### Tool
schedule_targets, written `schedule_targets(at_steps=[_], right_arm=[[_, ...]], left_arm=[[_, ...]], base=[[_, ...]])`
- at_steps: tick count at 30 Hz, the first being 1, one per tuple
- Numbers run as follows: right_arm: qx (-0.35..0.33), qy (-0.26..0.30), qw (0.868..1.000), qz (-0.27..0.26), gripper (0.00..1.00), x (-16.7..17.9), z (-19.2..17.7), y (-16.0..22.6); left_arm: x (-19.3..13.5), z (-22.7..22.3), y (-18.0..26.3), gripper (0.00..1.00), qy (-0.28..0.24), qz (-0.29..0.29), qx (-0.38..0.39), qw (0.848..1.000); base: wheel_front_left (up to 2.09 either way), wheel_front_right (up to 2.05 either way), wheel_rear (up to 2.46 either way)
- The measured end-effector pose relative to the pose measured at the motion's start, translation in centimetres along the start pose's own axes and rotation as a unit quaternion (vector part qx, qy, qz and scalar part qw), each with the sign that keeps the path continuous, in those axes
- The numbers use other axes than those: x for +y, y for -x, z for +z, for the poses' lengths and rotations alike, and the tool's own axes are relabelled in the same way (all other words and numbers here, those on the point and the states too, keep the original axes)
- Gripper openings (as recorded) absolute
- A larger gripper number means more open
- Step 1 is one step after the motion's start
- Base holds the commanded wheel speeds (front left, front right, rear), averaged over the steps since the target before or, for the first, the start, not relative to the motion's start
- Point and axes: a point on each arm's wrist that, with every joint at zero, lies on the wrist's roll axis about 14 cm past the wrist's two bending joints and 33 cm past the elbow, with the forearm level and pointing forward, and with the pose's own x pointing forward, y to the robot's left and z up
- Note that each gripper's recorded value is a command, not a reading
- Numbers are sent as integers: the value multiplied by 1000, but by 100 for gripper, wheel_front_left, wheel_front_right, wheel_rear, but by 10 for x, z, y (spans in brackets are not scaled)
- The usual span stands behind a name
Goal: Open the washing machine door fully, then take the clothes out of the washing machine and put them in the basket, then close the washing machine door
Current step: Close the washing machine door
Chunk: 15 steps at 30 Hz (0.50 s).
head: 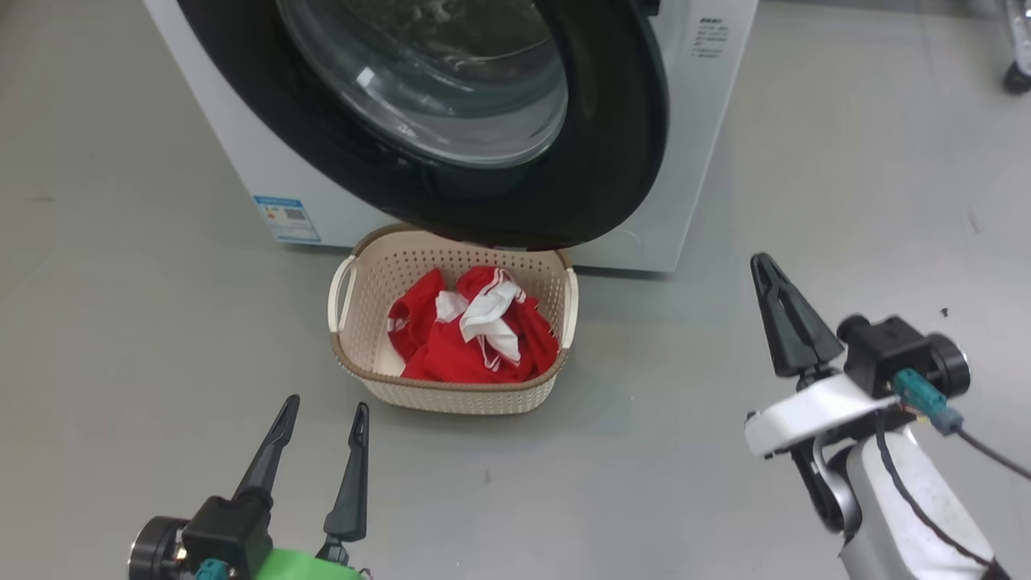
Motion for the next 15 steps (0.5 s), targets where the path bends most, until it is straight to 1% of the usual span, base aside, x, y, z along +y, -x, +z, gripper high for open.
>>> schedule_targets(at_steps=[10,15], right_arm=[[14,25,997,72,0,16,-8,-62],[2,34,995,98,0,23,-4,-96]], left_arm=[[8,2,-13,100,2,20,-8,1000],[11,3,-22,100,3,27,-11,1000]], base=[[0,0,0],[0,0,0]])
